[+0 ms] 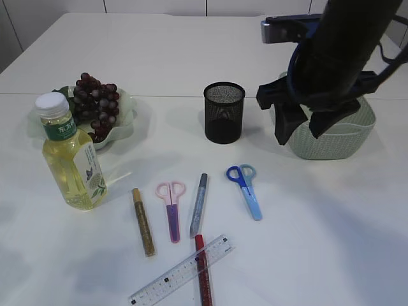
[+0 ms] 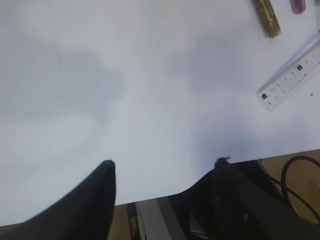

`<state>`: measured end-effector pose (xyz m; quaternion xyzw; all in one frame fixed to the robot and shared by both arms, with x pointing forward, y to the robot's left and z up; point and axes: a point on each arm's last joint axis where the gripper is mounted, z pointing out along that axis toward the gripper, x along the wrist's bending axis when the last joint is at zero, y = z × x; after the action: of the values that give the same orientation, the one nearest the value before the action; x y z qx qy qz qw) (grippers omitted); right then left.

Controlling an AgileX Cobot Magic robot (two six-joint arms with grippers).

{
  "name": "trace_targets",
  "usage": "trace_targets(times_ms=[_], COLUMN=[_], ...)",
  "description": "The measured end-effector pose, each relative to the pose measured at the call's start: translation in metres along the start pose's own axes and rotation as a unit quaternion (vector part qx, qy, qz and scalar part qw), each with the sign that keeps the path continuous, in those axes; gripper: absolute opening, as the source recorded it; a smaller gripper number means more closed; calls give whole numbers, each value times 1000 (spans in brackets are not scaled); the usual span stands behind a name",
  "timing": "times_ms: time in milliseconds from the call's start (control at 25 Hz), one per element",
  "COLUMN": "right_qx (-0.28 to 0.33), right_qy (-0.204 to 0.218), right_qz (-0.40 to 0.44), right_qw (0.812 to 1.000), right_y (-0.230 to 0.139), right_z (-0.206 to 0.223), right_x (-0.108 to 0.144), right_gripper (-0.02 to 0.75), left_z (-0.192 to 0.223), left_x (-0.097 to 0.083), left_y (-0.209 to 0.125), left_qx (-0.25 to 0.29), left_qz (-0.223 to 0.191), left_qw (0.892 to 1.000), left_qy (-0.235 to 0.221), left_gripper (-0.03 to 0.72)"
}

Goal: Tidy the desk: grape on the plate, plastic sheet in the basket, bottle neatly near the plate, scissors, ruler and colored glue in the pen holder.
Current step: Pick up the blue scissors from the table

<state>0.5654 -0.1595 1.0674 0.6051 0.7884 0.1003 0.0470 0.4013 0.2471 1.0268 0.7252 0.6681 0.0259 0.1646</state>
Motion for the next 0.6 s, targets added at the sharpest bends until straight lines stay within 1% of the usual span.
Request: trace_targets(times_ms=[160,240,280,440,520,600], right_qx=[15,21,24,41,47,45], right_qy=[-3,-4,-4,-6,-6,-6], right_qz=[-9,-10,-10,-14,-16,-19], right_qw=[1000,1000,1000,999,999,999], right_y=[16,22,24,30,31,33], right_z=[21,31,35,56,65,71], right_x=[2,2,3,4,5,7], right_gripper=[457,457,457,457,457,457], left_z=[16,24,27,29,25,18], left_x=[-3,-2,-1,15,19,21], left_y=[10,15,17,22,26,31], left_qx=[11,18,22,21,16,10], left_qz=[-23,-37,-47,-89,-90,-78], left_qw=[1000,999,998,996,996,997], left_qy=[-17,-20,-22,-12,-2,10], left_gripper=[446,446,445,445,445,445])
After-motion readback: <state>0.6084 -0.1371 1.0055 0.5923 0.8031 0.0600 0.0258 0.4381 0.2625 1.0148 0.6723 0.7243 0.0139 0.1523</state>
